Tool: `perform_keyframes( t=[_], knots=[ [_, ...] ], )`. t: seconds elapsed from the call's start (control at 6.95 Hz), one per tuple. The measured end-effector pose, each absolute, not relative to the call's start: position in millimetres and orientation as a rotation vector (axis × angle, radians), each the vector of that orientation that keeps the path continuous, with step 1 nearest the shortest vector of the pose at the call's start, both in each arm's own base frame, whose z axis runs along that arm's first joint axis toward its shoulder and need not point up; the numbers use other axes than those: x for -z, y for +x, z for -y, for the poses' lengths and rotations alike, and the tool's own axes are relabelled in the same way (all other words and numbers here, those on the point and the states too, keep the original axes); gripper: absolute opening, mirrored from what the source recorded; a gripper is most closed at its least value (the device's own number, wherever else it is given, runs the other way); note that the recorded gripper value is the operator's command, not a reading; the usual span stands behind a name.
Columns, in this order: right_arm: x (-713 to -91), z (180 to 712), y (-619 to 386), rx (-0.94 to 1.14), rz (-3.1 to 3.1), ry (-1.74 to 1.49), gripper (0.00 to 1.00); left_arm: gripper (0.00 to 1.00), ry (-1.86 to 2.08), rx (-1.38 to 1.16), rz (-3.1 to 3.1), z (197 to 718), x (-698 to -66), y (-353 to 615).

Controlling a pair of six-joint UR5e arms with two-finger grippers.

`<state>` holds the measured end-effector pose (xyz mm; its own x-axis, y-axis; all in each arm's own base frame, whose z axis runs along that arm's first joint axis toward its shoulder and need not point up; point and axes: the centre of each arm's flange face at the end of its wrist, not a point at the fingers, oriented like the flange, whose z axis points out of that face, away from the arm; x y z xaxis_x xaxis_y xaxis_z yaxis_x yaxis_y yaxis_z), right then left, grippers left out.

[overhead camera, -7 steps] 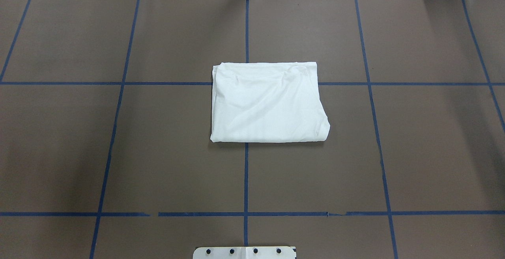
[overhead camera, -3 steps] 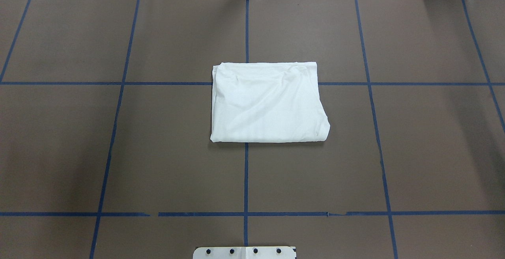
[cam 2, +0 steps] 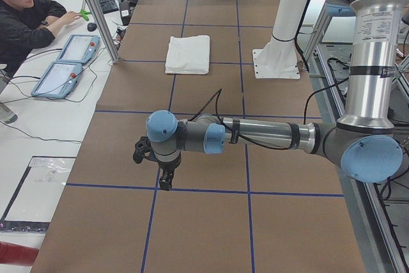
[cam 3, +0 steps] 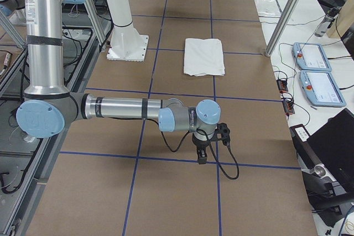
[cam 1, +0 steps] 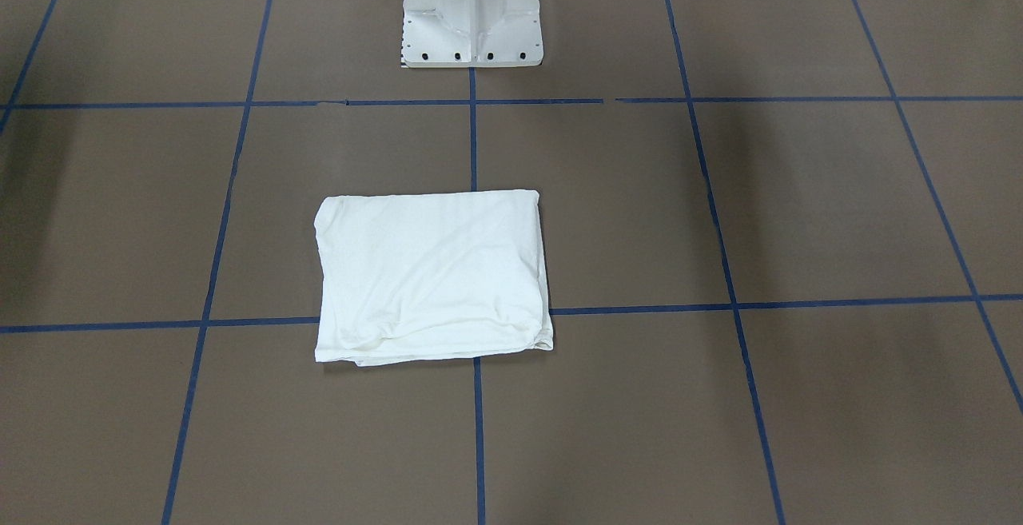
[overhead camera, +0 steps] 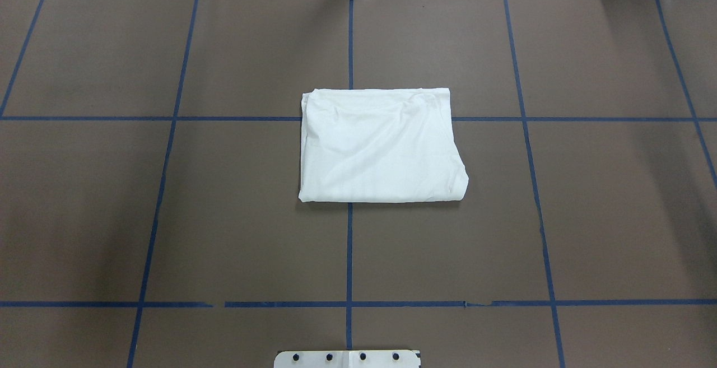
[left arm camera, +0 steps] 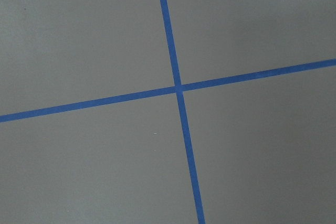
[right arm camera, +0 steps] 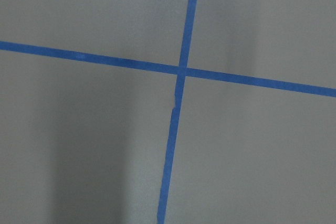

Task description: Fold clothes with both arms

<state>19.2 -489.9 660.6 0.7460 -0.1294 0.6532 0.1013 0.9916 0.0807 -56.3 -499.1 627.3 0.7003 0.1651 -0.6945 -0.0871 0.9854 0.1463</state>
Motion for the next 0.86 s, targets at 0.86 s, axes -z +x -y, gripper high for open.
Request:
perform_keyframes(
  t=[0.86],
  knots=[
    [-660.9,489.6,19.2,0.125,0.718,0.04,1.0,1.0,0.097,-0.137,-0.783,496.0,-631.0,-56.4]
  ],
)
